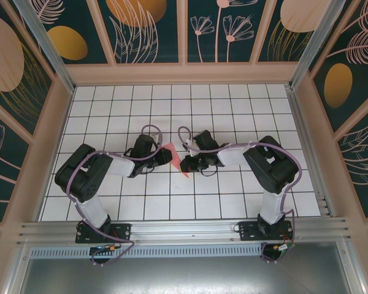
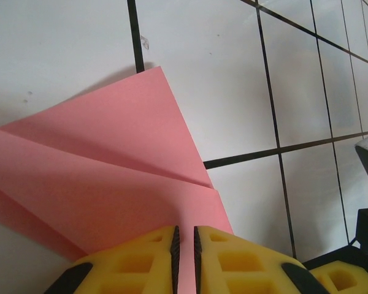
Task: Fold a paper plane with a square sheet of paper (pick it up from the middle)
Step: Fold the wing for the fifth time at the center of the table.
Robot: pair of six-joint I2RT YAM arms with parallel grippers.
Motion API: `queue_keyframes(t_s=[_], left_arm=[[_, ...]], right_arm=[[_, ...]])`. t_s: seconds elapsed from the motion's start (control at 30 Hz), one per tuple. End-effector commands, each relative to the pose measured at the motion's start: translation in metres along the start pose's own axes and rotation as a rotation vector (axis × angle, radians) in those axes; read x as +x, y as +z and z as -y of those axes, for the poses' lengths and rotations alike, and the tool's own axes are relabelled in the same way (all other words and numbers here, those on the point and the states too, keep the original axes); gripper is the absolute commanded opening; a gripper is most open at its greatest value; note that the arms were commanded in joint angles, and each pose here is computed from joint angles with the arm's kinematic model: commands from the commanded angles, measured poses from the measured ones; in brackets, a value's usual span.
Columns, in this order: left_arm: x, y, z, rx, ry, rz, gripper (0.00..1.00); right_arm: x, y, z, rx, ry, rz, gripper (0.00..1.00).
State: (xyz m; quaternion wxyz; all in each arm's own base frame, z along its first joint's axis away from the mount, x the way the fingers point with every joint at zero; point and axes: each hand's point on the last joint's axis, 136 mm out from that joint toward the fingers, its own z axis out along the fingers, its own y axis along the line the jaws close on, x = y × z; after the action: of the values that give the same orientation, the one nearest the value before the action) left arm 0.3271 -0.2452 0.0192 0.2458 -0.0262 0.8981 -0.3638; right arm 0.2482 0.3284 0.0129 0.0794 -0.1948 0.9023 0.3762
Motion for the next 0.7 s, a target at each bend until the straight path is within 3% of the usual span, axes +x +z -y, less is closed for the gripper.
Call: queue_keyframes(t_s=[0.0,0.43,0.67], left_arm=[[-0.013,0.000,-0.054,-0.169,-0.033,0.048,0.18],[-0.056,-0.026,-0.099,-0.319,-0.126,0.181,0.17],[-0.072,-0.037,-0.107,-0.308,-0.153,0.207,0.16]], right_arm=[[0.077,0.008,0.073,0.242,0.143,-0.194,0.00],[0.082,0.003,0.078,0.240,0.179,-0.181,0.00],[0.079,0.003,0.075,0.229,0.183,-0.176,0.00]])
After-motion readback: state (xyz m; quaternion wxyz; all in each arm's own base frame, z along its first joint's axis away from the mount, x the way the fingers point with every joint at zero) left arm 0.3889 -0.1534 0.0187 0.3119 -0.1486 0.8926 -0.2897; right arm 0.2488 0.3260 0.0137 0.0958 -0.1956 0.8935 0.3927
